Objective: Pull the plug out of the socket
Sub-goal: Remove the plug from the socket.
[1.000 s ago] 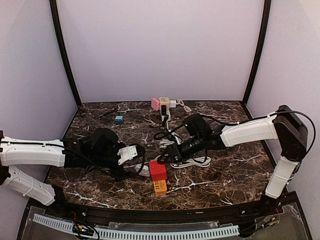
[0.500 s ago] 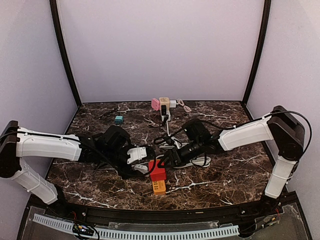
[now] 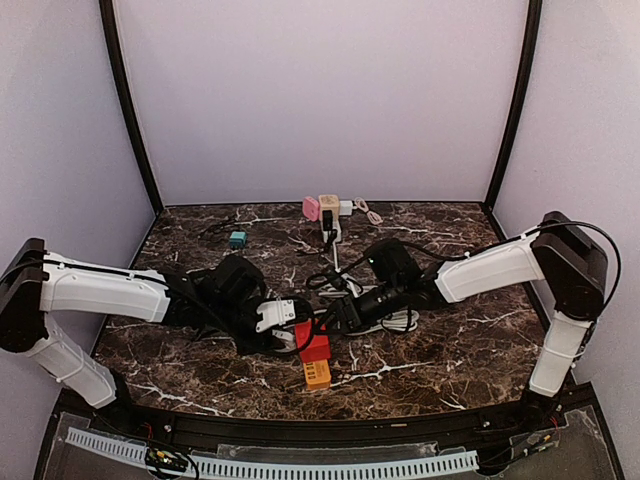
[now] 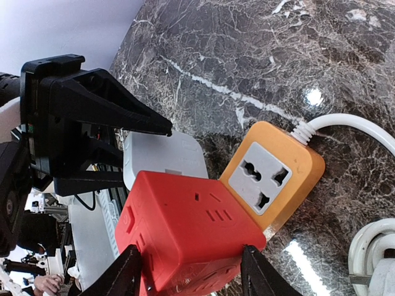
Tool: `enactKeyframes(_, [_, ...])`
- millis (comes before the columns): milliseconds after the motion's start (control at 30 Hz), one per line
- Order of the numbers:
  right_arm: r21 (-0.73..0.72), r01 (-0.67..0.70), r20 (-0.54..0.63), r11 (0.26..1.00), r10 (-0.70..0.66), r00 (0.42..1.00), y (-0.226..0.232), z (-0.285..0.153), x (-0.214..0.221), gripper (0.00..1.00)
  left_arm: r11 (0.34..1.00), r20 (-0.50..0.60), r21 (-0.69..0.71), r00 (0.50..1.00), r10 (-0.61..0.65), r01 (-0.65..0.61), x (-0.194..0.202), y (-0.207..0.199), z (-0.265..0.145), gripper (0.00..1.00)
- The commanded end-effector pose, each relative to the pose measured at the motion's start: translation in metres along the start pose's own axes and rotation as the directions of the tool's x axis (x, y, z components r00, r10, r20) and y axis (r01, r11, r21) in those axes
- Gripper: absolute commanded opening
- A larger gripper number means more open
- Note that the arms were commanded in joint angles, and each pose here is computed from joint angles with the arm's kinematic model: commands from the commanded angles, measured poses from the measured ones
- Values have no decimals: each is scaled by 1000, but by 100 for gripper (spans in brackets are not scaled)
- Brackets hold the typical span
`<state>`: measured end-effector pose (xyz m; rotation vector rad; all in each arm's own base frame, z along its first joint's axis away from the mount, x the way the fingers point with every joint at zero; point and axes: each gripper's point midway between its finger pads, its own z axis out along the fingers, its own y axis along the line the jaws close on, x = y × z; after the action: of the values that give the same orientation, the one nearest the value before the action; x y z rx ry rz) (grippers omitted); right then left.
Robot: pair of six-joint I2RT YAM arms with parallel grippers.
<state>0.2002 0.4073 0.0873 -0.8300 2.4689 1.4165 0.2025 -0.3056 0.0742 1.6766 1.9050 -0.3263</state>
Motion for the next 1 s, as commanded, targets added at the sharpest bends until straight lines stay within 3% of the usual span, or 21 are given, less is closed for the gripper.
enactKeyframes(0, [70, -41, -57, 997, 45, 997, -26, 11, 26, 53, 1000, -29, 2, 999, -14, 14, 5, 0, -2, 40])
enactKeyframes(267, [103, -53, -62, 993, 60, 996, -37, 13, 33, 53, 1000, -70, 10, 997, -19, 20, 6, 1, -12, 22])
enactKeyframes(967, [158, -71, -70, 985, 83, 994, -57, 16, 45, 50, 999, -156, 28, 987, -32, 37, 23, -4, -14, 5])
